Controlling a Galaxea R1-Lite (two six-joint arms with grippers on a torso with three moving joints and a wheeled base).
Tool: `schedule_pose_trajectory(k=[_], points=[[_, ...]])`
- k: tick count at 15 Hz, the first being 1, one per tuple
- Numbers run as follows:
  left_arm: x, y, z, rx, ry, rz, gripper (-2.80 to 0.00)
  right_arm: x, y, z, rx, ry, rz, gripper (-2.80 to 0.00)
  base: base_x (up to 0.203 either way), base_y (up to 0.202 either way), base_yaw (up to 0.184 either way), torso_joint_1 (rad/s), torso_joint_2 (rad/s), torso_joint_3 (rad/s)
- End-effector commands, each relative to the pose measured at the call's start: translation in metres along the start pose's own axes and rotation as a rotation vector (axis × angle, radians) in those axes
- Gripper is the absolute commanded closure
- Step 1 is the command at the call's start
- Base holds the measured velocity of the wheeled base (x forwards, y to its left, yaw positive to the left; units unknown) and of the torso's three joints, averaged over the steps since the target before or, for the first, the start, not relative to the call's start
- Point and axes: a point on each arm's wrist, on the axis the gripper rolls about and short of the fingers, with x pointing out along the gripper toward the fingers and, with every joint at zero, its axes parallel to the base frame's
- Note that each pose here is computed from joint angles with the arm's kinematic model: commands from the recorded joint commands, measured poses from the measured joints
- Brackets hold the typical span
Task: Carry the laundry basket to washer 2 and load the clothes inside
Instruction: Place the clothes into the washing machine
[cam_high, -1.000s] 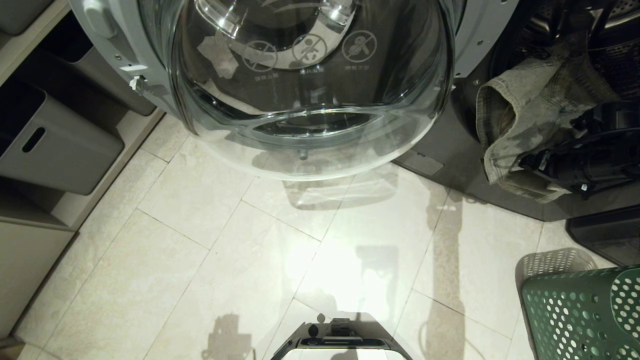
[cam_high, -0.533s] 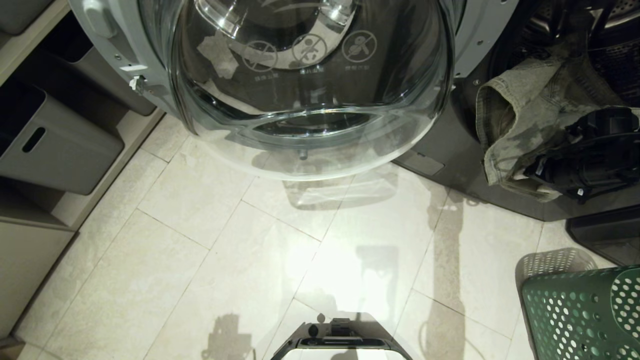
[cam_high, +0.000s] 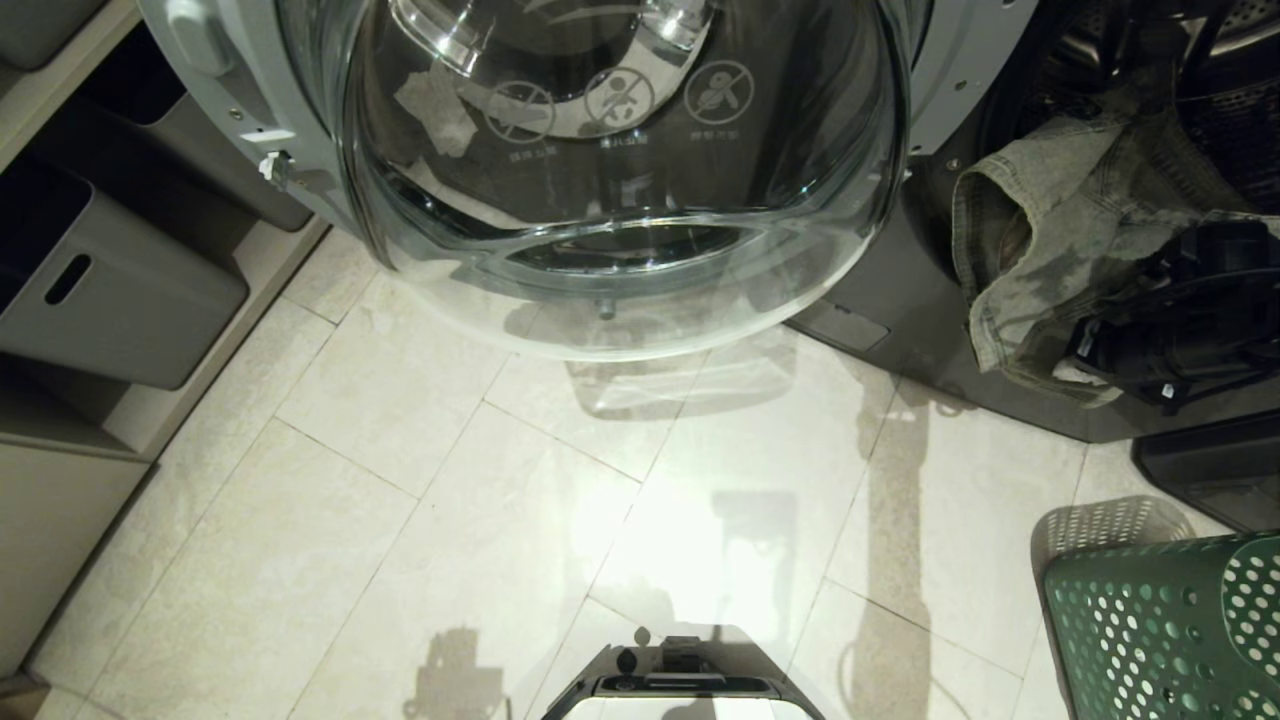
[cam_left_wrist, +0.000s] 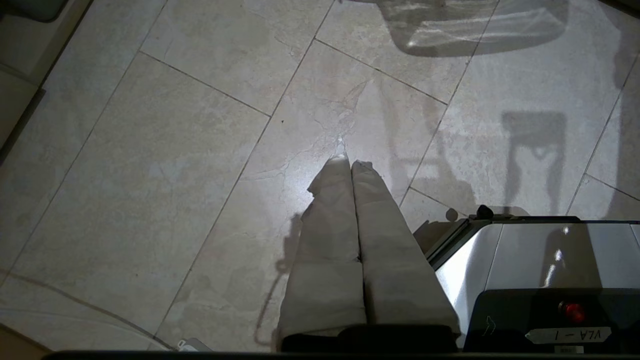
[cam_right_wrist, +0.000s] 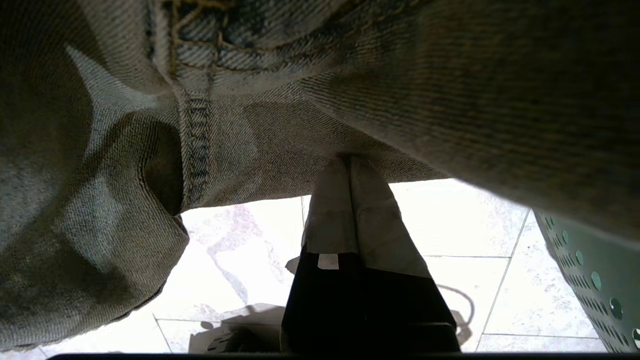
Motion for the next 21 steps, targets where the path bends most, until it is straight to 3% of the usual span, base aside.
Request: schedule_pose_trajectory(k=[1, 5, 6, 8, 10, 15, 17, 21], points=[[0.0, 0.0, 0.0, 0.001, 0.0, 0.001, 0.0, -0.008, 0.002, 0.003, 0.0, -0.012, 0.004, 0.0, 0.0, 0.0, 0.0, 0.0, 0.0, 0.0], [0.0, 0.0, 0.0, 0.001, 0.0, 0.0, 0.0, -0.055, 0.012, 0.012, 0.003, -0.019, 0.001, 0.0, 0.0, 0.0, 0.0, 0.0, 0.0, 0.0], [0.0, 0.0, 0.0, -0.001, 0.0, -0.001, 0.0, -0.058, 0.01, 0.01, 0.011, -0.003, -0.007, -2.8, 0.0, 0.0, 0.0, 0.0, 0.0, 0.0], [0.0, 0.0, 0.0, 0.0, 0.0, 0.001, 0.0, -0.058, 0.005, 0.009, 0.055, 0.005, -0.019, -2.8, 0.0, 0.0, 0.0, 0.0, 0.0, 0.0], [0.0, 0.0, 0.0, 0.001, 0.0, 0.0, 0.0, -0.056, -0.002, 0.006, 0.154, 0.016, -0.032, -2.8, 0.0, 0.0, 0.0, 0.0, 0.0, 0.0], [0.0, 0.0, 0.0, 0.0, 0.0, 0.0, 0.0, -0.062, -0.065, -0.007, 0.32, 0.101, -0.058, -2.8, 0.0, 0.0, 0.0, 0.0, 0.0, 0.0], [0.0, 0.0, 0.0, 0.001, 0.0, -0.001, 0.0, -0.061, -0.087, -0.02, 0.365, 0.141, -0.099, -2.8, 0.0, 0.0, 0.0, 0.0, 0.0, 0.0], [0.0, 0.0, 0.0, 0.001, 0.0, 0.001, 0.0, -0.039, -0.115, -0.044, 0.375, 0.214, -0.154, -2.8, 0.0, 0.0, 0.0, 0.0, 0.0, 0.0]])
